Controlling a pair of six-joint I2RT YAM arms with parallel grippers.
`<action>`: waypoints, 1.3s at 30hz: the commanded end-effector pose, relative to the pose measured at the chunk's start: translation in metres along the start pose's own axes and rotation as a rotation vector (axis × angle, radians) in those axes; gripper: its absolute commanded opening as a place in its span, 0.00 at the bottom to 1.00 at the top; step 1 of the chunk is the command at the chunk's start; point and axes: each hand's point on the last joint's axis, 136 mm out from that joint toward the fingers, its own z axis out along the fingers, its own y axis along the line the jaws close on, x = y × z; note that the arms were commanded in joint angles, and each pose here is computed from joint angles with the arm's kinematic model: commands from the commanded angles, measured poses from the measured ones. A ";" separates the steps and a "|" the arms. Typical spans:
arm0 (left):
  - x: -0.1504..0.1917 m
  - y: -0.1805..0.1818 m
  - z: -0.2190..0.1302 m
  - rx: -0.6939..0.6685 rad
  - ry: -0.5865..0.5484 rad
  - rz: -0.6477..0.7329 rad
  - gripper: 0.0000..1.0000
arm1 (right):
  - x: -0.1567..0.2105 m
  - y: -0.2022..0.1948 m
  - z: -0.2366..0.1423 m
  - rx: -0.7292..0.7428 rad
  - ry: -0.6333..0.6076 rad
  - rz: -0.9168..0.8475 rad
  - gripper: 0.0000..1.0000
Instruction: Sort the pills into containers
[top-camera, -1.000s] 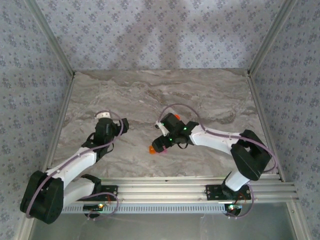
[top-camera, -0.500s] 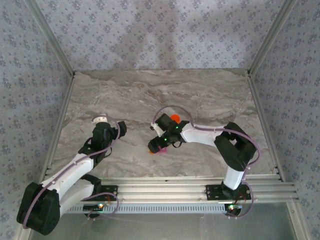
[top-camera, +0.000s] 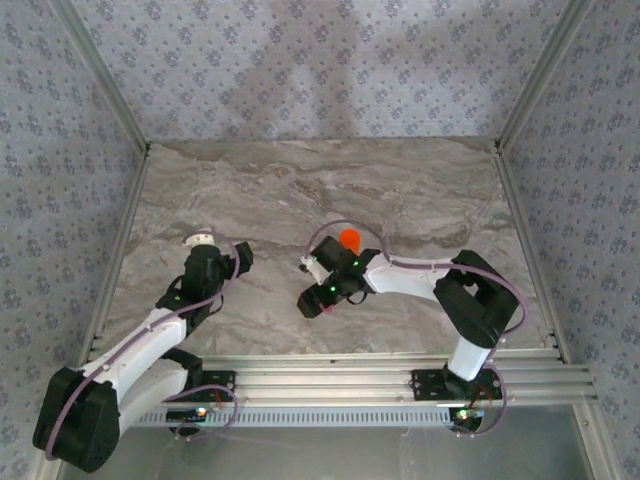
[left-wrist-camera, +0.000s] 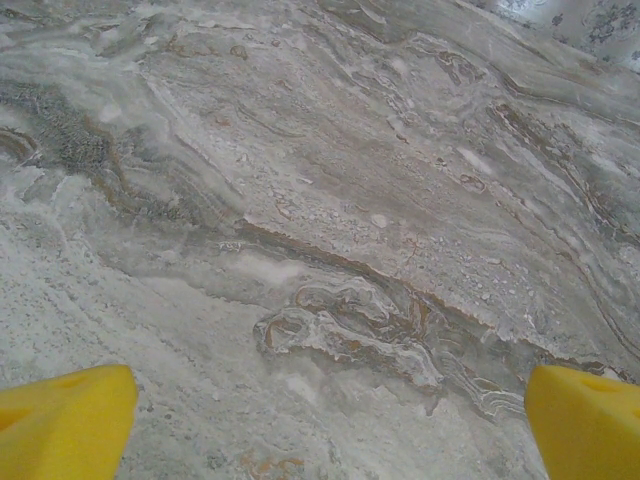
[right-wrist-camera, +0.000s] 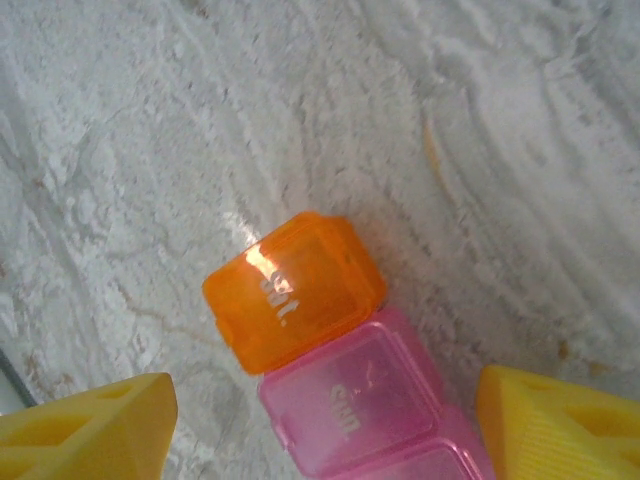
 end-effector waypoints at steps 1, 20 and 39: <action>-0.003 0.000 -0.003 -0.002 -0.011 0.010 0.99 | 0.011 0.007 -0.009 -0.003 0.020 -0.007 0.80; -0.003 -0.004 -0.001 0.009 -0.003 0.002 0.99 | 0.038 -0.017 0.011 0.213 0.117 -0.154 0.68; -0.006 -0.053 -0.015 0.263 0.076 -0.145 0.99 | -0.019 -0.007 -0.029 0.065 -0.084 -0.043 0.36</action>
